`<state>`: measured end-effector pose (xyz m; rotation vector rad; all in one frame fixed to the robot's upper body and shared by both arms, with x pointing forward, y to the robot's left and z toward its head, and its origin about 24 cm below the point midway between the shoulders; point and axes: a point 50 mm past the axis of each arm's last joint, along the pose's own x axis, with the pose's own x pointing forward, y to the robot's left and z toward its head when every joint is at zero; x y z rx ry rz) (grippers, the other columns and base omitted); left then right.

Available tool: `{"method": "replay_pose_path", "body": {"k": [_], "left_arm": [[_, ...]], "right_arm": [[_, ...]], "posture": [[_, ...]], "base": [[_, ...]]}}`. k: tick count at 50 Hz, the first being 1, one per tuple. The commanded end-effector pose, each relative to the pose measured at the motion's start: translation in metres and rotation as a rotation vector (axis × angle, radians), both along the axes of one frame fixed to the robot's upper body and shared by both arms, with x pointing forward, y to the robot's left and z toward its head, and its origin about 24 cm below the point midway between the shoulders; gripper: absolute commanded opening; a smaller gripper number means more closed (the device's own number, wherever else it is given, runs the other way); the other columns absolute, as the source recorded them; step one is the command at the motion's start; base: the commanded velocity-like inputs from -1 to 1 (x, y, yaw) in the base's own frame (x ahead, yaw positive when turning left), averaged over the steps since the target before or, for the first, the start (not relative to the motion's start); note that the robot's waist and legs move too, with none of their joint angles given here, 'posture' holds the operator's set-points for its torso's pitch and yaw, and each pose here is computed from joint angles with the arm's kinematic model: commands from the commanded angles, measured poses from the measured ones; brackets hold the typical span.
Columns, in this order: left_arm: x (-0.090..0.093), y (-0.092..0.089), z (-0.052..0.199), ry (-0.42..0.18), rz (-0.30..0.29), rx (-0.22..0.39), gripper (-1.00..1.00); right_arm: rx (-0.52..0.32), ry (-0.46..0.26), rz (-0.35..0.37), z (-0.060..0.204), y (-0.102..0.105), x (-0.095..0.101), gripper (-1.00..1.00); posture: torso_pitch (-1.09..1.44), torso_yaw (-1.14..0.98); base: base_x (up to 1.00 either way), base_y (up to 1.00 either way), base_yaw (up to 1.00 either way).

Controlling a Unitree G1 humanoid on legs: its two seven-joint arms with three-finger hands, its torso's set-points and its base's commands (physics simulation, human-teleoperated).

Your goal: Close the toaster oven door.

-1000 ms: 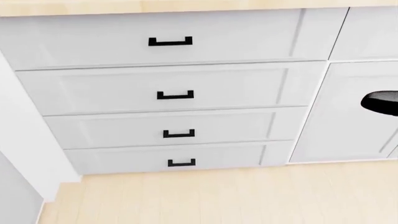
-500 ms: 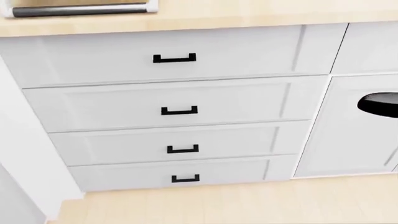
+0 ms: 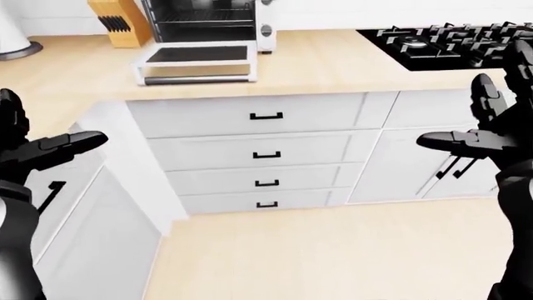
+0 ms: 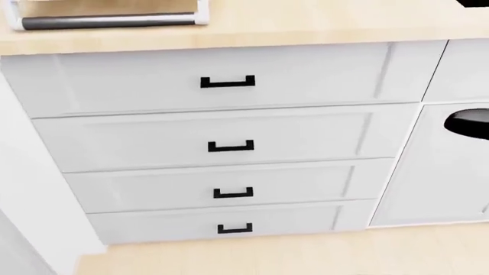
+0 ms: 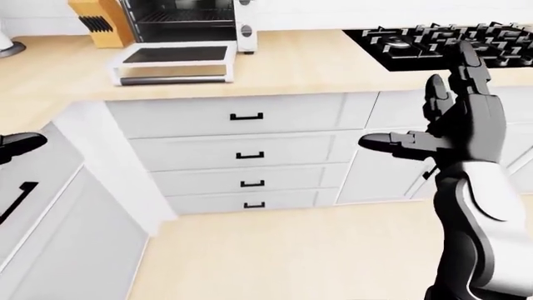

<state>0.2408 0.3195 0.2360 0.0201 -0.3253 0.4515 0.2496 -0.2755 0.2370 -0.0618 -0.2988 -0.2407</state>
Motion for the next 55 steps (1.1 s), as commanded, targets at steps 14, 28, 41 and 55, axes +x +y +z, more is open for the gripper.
{"method": "replay_pose_path", "body": {"k": [14, 28, 41, 55], "left_arm": [[-0.0046, -0.0028, 0.0149, -0.064, -0.006, 0.039, 1.0], [-0.0045, -0.0036, 0.0156, -0.065, -0.008, 0.043, 1.0], [-0.0046, -0.004, 0.0165, -0.066, -0.009, 0.04, 1.0], [-0.0054, -0.0033, 0.0155, -0.064, -0.007, 0.038, 1.0]], "right_arm": [[-0.022, -0.062, -0.015, 0.0127, -0.0019, -0.0052, 1.0], [-0.028, -0.061, -0.013, 0.0121, -0.0013, -0.0046, 1.0], [-0.03, -0.06, -0.014, 0.0137, -0.0022, -0.0051, 1.0], [-0.03, -0.066, 0.0, 0.016, -0.0001, -0.0067, 1.0]], "posture": [[0.0, 0.0], [0.0, 0.0], [0.0, 0.0], [0.0, 0.0]], "base": [[0.12, 0.17, 0.0], [0.12, 0.1, 0.0], [0.14, 0.06, 0.0], [0.16, 0.15, 0.0]]}}
